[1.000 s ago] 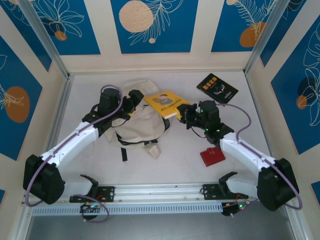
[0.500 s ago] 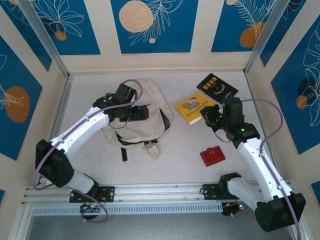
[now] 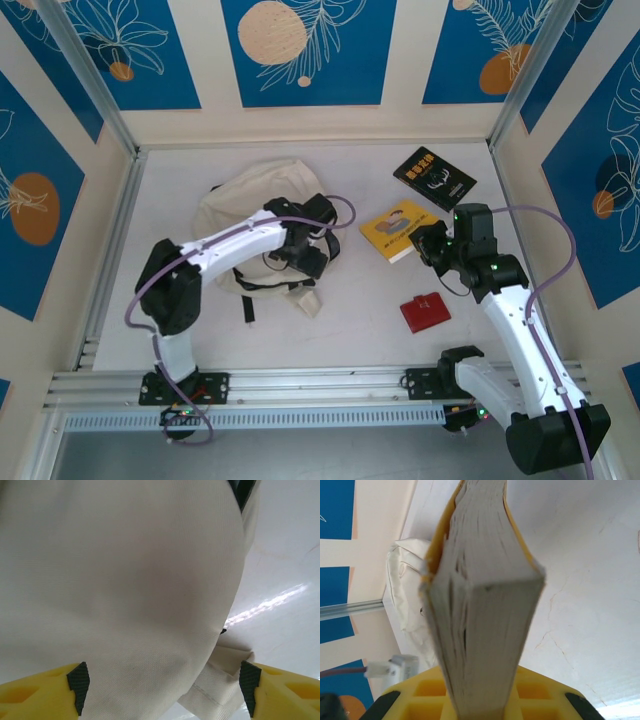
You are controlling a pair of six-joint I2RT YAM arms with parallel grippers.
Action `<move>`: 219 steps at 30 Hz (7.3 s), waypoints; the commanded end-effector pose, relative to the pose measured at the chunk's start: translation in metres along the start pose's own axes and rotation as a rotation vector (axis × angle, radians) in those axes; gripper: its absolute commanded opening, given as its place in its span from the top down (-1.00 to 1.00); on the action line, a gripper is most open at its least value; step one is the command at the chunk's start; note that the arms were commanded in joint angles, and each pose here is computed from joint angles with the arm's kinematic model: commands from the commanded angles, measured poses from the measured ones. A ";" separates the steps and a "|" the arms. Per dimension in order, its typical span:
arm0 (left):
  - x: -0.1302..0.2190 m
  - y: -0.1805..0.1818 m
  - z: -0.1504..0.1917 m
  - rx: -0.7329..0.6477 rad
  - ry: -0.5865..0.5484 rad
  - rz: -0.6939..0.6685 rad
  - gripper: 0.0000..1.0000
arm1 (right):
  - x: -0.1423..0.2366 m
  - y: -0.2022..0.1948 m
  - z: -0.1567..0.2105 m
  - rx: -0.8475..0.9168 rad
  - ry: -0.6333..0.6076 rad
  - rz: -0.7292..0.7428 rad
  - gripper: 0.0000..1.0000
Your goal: Pack books, pencil case, and school supplies into a backpack
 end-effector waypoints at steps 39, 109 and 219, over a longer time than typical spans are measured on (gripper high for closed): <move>0.085 0.018 -0.036 -0.026 -0.249 0.051 1.00 | 0.021 0.004 0.002 0.115 -0.005 -0.083 1.00; 0.174 0.035 -0.037 0.193 -0.725 0.135 1.00 | -0.201 0.056 0.107 0.332 0.517 -0.611 1.00; 0.117 0.113 0.040 0.447 -0.589 0.230 -0.88 | -0.223 -0.032 -0.259 -0.049 -0.014 0.549 0.34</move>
Point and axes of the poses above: each hand's point on the last joint's axis, 136 mm out from that joint toward the fingers, its own x axis back along the fingers, its own y axis along the line the jaws close on, z = x × y, the point moved 10 cm from there along x, back along the fingers, and after that the axes turned 9 degrees about -x, right-handed, at the moved point
